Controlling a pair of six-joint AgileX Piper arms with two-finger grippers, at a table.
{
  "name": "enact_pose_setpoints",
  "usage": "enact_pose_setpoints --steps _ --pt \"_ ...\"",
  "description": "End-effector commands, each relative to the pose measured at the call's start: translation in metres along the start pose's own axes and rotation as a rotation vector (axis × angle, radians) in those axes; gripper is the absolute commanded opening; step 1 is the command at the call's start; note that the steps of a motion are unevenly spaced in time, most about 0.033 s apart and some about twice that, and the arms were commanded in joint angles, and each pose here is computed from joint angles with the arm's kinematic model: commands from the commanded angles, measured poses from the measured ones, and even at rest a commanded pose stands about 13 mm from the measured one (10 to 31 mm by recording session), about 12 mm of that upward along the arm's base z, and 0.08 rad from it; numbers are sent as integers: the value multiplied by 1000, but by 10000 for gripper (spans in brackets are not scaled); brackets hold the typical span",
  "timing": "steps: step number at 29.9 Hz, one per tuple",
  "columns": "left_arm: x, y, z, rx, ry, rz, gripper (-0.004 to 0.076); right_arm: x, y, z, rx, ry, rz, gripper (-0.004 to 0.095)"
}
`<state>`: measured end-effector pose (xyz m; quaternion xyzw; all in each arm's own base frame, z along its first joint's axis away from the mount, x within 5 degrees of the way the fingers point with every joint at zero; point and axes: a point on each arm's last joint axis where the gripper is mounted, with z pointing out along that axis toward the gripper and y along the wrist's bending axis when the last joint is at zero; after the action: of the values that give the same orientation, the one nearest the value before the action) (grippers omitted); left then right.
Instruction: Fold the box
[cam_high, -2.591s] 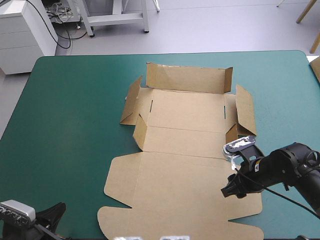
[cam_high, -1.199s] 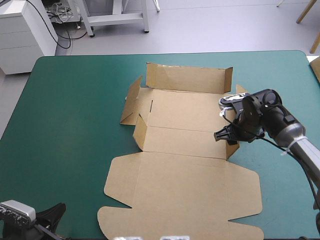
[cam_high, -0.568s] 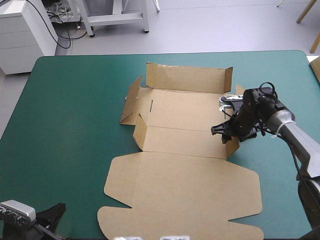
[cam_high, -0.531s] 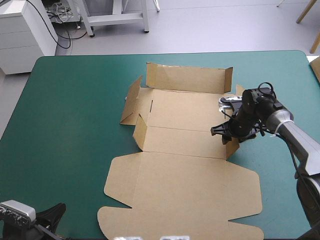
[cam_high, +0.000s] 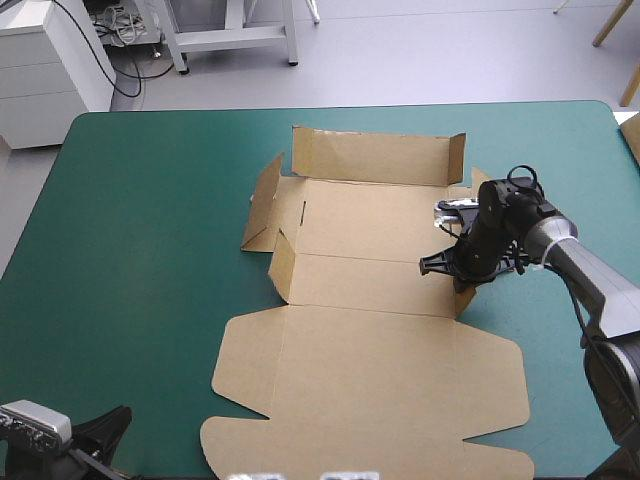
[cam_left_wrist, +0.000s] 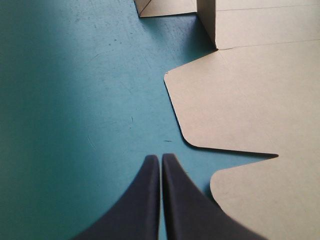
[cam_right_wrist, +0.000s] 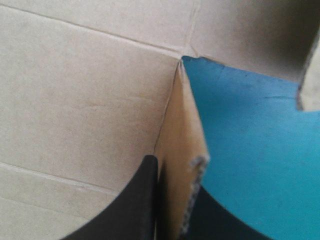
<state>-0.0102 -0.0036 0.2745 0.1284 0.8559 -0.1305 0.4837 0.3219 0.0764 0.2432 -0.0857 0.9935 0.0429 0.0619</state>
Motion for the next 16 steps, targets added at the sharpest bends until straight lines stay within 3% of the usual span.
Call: enact_pose_setpoints --steps 1,11,16 --pt "-11 -2 -3 16 -64 -8 -8 -3 -4 -21 41 -76 -46 -21" --pt "-11 -2 -3 16 -64 -8 -8 -28 -10 -44 157 -186 -268 -21" --pt "-11 -2 -3 16 -64 -8 -8 -51 -8 -48 158 -161 -368 -21"
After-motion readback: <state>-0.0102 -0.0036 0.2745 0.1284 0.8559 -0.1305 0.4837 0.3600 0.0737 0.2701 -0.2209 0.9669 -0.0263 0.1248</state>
